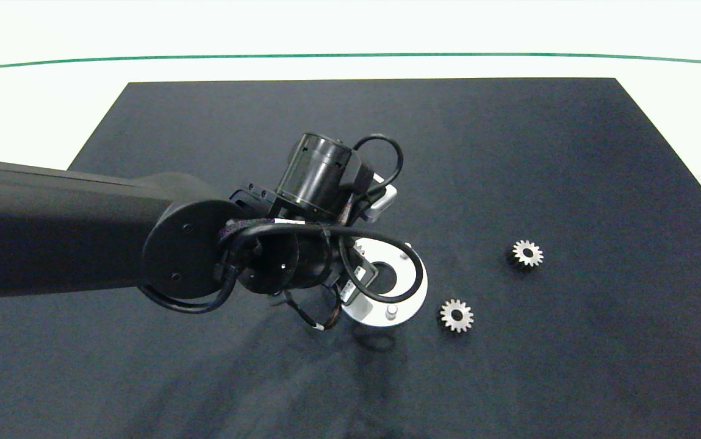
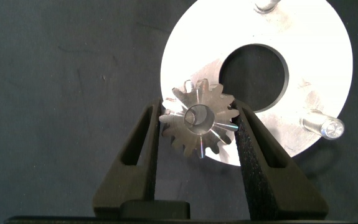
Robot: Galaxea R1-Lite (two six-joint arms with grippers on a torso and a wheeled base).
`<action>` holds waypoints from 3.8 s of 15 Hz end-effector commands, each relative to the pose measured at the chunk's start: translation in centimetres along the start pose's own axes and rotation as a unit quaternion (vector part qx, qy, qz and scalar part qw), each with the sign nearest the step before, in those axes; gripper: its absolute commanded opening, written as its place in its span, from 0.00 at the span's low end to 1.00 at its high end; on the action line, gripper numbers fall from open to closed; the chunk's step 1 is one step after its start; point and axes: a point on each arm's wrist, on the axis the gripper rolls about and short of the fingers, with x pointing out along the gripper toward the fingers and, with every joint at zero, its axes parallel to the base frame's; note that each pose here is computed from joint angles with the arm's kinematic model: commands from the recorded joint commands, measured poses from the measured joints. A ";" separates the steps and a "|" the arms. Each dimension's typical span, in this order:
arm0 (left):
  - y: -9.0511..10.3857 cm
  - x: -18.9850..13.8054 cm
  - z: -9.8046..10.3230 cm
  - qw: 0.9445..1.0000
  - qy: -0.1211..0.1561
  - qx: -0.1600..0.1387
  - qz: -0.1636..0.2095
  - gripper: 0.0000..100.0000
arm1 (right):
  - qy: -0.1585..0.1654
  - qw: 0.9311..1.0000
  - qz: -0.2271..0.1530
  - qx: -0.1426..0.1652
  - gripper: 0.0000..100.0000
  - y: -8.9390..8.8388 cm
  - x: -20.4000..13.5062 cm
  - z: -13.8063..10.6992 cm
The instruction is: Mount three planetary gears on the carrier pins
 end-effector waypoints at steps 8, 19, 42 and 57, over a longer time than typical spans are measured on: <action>0.3 -0.1 0.0 1.000 0.000 -0.002 0.004 0.25 | 0.003 1.000 0.001 -0.002 1.00 0.0 0.1 0.0; 0.5 -0.2 -0.3 1.000 0.005 -0.006 0.006 1.00 | 0.005 1.000 0.002 -0.002 1.00 0.0 0.1 0.0; 6.0 -25.8 -18.2 0.949 -0.079 -0.246 0.181 1.00 | 0.159 0.960 0.215 -0.086 1.00 9.5 23.0 6.4; 5.1 -27.0 -20.2 0.936 -0.086 -0.264 0.215 1.00 | 0.136 0.962 0.221 -0.088 1.00 14.9 28.1 6.5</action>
